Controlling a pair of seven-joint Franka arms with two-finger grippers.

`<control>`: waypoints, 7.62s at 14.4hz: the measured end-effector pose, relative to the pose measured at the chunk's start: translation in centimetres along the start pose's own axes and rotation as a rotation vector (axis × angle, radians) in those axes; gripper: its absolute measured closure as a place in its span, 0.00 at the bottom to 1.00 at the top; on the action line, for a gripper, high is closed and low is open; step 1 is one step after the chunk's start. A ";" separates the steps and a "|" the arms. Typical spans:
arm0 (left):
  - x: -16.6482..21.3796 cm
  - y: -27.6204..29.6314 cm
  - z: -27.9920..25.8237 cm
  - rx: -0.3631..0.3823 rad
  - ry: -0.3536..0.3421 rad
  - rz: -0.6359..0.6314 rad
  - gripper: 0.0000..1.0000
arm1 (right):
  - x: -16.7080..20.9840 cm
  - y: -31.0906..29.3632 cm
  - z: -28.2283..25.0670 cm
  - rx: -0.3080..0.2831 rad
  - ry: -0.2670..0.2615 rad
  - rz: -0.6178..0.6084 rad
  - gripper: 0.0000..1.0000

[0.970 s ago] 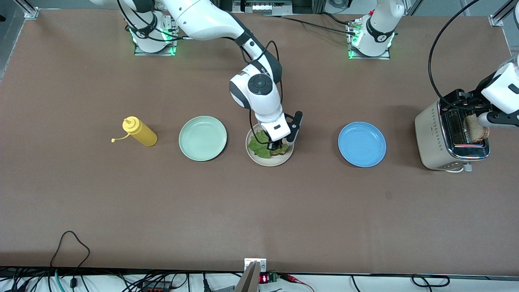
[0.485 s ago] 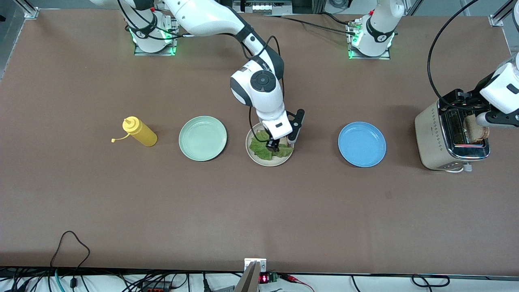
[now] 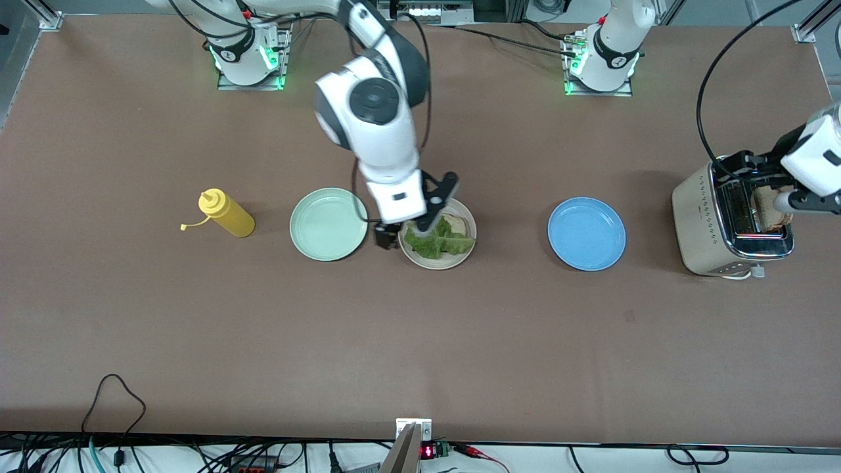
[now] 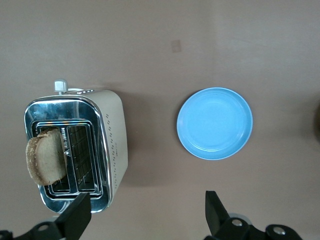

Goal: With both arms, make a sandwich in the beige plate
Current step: 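Withdraw the right gripper to rest while the left gripper reaches the toaster, then grasp the second bread slice with the left gripper and lift it out, then carry the bread slice over the plate and lower it onto the lettuce, then open the left gripper to release the bread on top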

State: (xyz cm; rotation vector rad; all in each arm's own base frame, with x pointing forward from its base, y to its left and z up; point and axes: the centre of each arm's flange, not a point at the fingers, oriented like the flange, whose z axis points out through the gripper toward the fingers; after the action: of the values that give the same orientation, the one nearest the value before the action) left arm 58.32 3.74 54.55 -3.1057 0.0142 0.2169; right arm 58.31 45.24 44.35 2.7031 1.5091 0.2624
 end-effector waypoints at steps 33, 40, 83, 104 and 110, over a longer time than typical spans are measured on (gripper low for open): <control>-2.9 -19.9 17.6 0.023 -0.032 -0.026 0.91 | -33.3 20.2 -20.3 0.014 -0.100 1.016 0.00; -5.7 -19.7 8.6 0.005 -0.100 -0.045 0.91 | -34.1 20.6 -20.4 0.005 -0.102 1.030 0.00; 2.4 32.2 36.0 -1.128 -0.009 0.133 0.92 | -34.1 20.5 -20.5 0.000 -0.100 1.030 0.00; 4.9 23.7 30.1 -1.043 0.083 0.406 0.00 | -33.9 20.1 -21.1 -0.005 -0.090 1.023 0.00; 5.7 20.2 24.7 -0.824 -0.040 0.534 0.00 | -33.9 20.1 -21.1 -0.005 -0.089 1.023 0.00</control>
State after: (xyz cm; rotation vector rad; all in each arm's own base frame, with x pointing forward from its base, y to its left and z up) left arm 60.28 -15.78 28.71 -3.8177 1.0024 0.3728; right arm 54.33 4.82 63.03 3.1450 -0.0109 0.1458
